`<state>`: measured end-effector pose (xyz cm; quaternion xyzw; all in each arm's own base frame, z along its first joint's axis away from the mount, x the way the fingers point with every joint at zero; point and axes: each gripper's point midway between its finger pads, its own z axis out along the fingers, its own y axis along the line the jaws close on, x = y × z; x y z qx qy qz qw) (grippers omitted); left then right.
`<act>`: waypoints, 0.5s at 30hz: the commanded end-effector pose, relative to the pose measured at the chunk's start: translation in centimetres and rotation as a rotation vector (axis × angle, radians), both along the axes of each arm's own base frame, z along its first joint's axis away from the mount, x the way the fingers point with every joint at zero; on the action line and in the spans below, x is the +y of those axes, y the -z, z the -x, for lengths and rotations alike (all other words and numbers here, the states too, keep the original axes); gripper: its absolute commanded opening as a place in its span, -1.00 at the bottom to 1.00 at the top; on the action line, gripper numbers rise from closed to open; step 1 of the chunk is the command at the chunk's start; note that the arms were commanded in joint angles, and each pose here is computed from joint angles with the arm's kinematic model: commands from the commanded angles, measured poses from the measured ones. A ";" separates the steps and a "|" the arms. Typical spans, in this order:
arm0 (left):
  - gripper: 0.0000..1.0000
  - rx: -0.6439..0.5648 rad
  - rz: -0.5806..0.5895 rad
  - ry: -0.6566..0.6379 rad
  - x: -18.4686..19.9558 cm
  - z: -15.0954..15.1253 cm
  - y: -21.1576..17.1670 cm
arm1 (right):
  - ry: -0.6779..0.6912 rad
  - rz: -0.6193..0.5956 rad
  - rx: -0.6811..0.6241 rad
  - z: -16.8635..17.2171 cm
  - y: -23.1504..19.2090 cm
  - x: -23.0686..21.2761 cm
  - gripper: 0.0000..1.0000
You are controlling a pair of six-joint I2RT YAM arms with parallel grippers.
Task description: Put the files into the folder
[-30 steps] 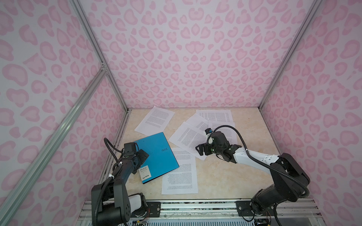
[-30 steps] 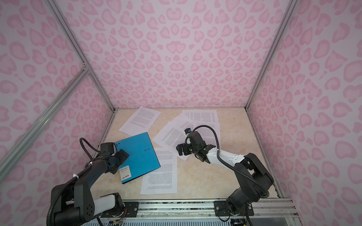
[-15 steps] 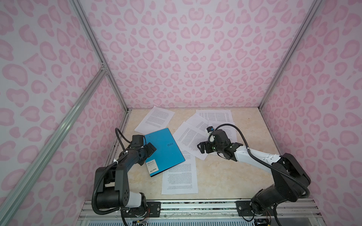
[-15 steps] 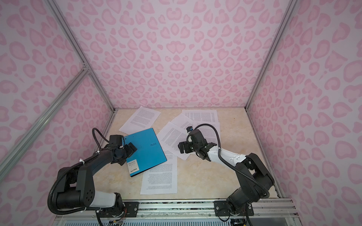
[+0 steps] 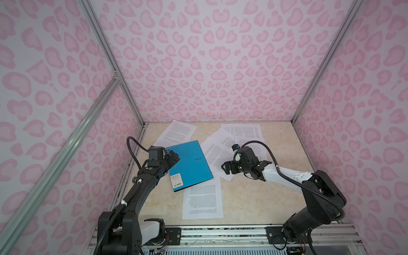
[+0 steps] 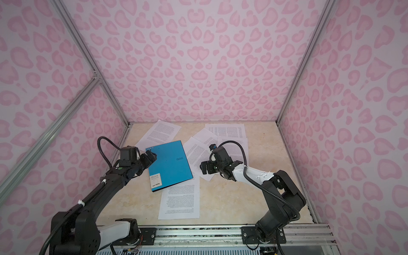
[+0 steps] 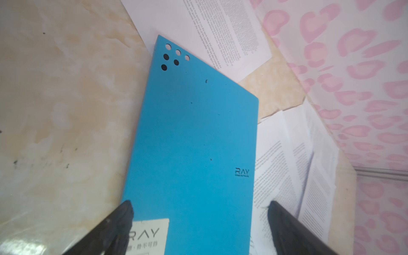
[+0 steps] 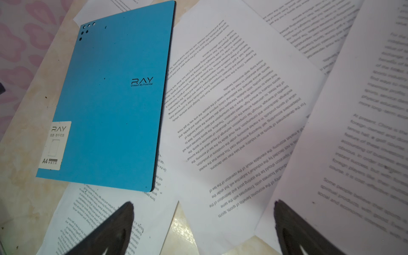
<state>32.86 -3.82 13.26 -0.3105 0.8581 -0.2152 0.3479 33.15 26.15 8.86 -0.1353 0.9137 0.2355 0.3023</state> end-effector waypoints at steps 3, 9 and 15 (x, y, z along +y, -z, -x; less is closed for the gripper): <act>0.96 -0.075 0.193 0.044 -4.5 4.6 -0.8 | -0.005 -0.013 0.016 0.1 0.3 0.2 0.96; 0.95 -0.031 0.353 0.023 -7.1 8.0 1.6 | -0.030 -0.036 0.026 0.5 0.4 0.8 0.97; 0.95 0.070 0.390 -0.016 -8.2 9.5 5.4 | -0.034 -0.035 0.037 0.5 0.8 0.9 0.98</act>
